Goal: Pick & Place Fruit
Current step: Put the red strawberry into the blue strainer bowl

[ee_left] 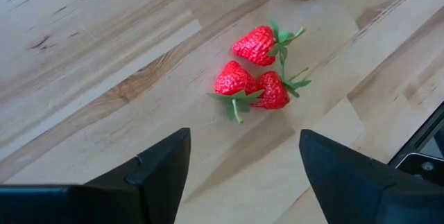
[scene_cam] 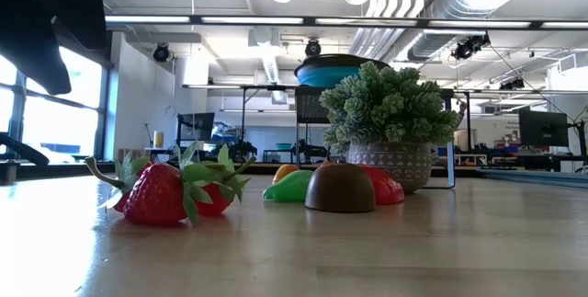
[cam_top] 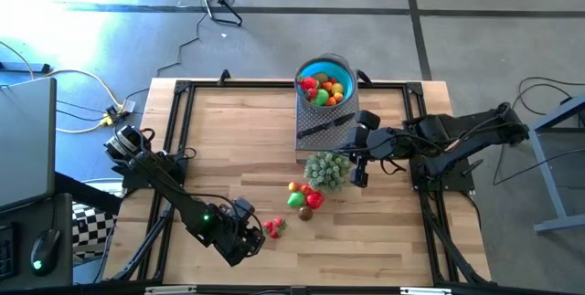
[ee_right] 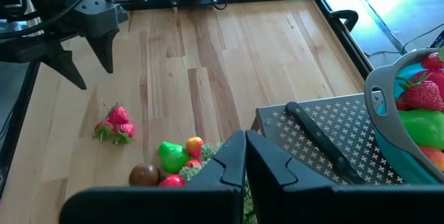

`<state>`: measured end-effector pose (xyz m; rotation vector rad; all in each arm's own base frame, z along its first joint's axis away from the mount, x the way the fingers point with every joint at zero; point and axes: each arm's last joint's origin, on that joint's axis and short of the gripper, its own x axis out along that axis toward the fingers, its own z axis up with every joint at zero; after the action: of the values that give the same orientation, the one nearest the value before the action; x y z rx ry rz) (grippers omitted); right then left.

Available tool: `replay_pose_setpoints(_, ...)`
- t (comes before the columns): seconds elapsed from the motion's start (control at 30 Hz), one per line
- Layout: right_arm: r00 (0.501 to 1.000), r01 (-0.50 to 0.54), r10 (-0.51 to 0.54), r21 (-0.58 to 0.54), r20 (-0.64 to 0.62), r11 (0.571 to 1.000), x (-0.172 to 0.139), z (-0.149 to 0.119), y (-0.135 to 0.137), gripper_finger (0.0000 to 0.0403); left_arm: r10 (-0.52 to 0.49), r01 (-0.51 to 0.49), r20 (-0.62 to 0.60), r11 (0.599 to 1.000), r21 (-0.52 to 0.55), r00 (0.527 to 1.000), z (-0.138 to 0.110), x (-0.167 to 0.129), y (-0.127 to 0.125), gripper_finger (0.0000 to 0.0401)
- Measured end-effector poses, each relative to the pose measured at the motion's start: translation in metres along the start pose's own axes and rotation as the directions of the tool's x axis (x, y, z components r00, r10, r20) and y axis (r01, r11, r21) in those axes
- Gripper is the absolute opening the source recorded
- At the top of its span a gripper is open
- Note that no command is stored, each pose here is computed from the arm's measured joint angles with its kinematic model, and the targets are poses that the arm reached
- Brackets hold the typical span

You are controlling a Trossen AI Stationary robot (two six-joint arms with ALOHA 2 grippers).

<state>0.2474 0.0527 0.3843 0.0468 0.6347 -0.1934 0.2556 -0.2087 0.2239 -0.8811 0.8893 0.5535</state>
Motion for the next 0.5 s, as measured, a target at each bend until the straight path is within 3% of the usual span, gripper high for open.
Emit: replay_pose_setpoints(0.5, 1.0, 0.0, 0.0, -0.007, 0.0, 1.0, 0.0, 0.0, 0.0, 0.0004, 0.024, -0.023, -0.05, 1.0, 0.014, 0.998, -0.0053, 0.0087, 0.0002, 0.0265)
